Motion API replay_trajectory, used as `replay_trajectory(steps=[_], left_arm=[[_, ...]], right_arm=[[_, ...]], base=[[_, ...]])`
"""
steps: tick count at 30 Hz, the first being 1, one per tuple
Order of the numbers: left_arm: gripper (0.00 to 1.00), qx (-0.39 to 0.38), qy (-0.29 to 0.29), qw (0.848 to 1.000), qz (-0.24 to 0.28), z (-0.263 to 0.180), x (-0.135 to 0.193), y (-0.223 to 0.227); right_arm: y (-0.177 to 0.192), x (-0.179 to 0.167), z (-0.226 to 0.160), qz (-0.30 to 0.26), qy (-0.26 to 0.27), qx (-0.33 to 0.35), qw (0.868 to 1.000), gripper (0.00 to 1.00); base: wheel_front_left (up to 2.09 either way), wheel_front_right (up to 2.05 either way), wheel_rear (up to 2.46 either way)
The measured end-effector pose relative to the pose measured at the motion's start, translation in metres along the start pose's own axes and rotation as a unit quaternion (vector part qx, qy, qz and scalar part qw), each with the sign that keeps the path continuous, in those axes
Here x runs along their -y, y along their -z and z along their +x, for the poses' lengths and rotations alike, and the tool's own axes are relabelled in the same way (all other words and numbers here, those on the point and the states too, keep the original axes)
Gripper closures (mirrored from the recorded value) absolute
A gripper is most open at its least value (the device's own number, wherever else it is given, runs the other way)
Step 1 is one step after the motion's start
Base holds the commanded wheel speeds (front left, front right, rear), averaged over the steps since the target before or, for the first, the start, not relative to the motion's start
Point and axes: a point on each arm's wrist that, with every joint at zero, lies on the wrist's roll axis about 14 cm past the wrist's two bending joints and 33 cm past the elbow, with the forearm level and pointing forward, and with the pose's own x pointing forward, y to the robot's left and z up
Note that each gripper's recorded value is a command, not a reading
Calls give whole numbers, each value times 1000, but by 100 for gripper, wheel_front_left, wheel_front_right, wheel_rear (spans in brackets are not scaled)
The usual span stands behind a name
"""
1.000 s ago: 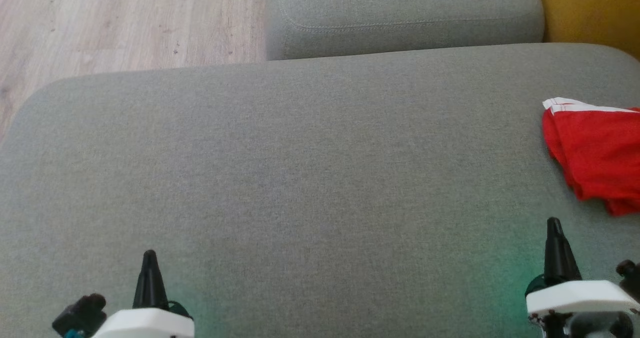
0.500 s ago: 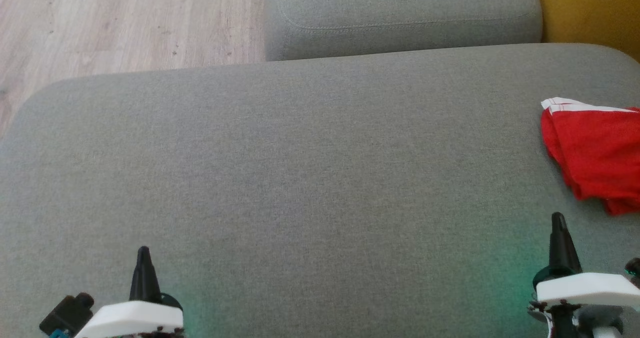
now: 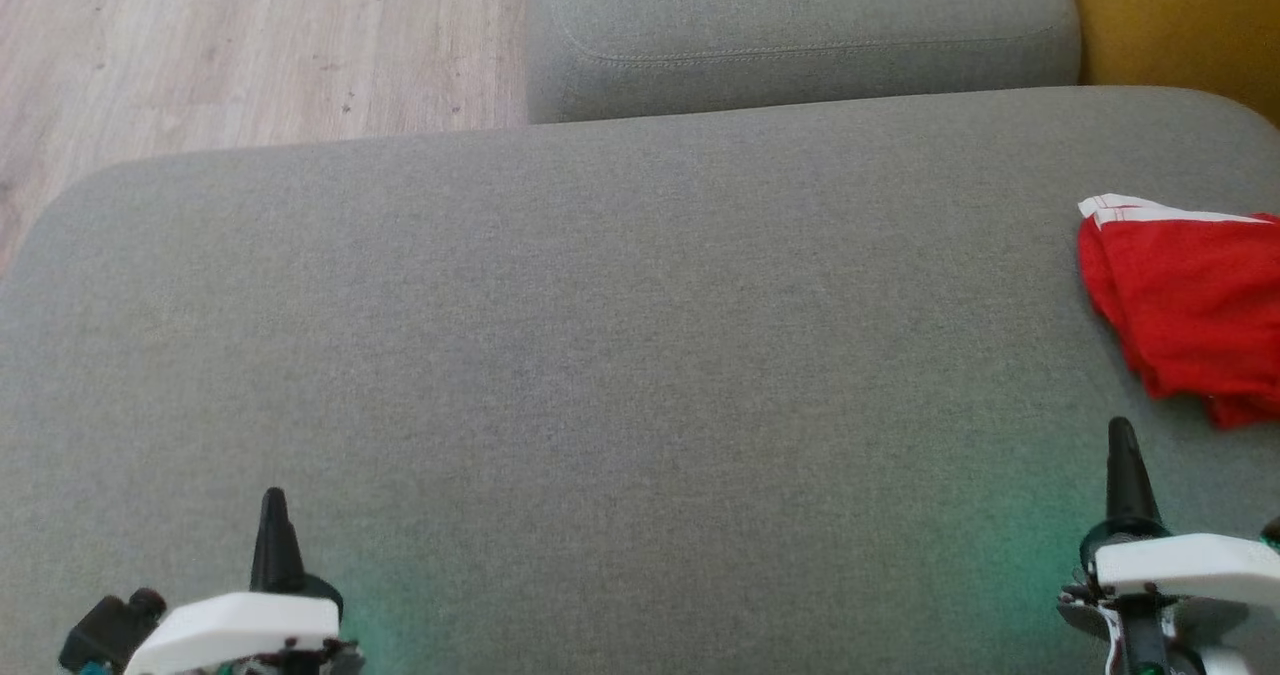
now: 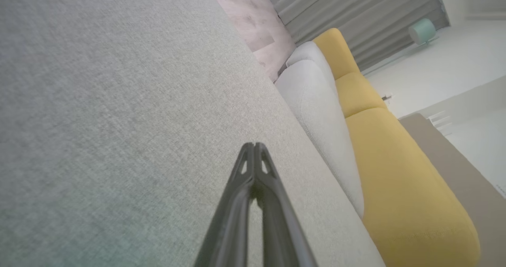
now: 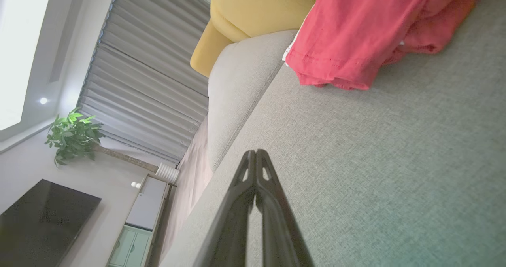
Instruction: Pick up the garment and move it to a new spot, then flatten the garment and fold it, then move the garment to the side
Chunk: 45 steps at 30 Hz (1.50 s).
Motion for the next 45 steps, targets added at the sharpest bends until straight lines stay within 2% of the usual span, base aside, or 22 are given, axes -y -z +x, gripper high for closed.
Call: replay_trajectory(steps=[9, 23, 45], left_arm=[[100, -1, 13, 998, -54, 3, 7, -3], [100, -1, 32, 989, -143, 8, 16, -11], [100, -1, 71, 960, -271, 14, 34, -25]], right_arm=[[-2, -1, 1, 58, -1, -1, 998, 100], [-7, -10, 7, 152, -14, 0, 988, 100], [-18, -21, 13, 289, -40, 3, 956, 100]], base=[[0, 0, 0], [0, 0, 0], [0, 0, 0]])
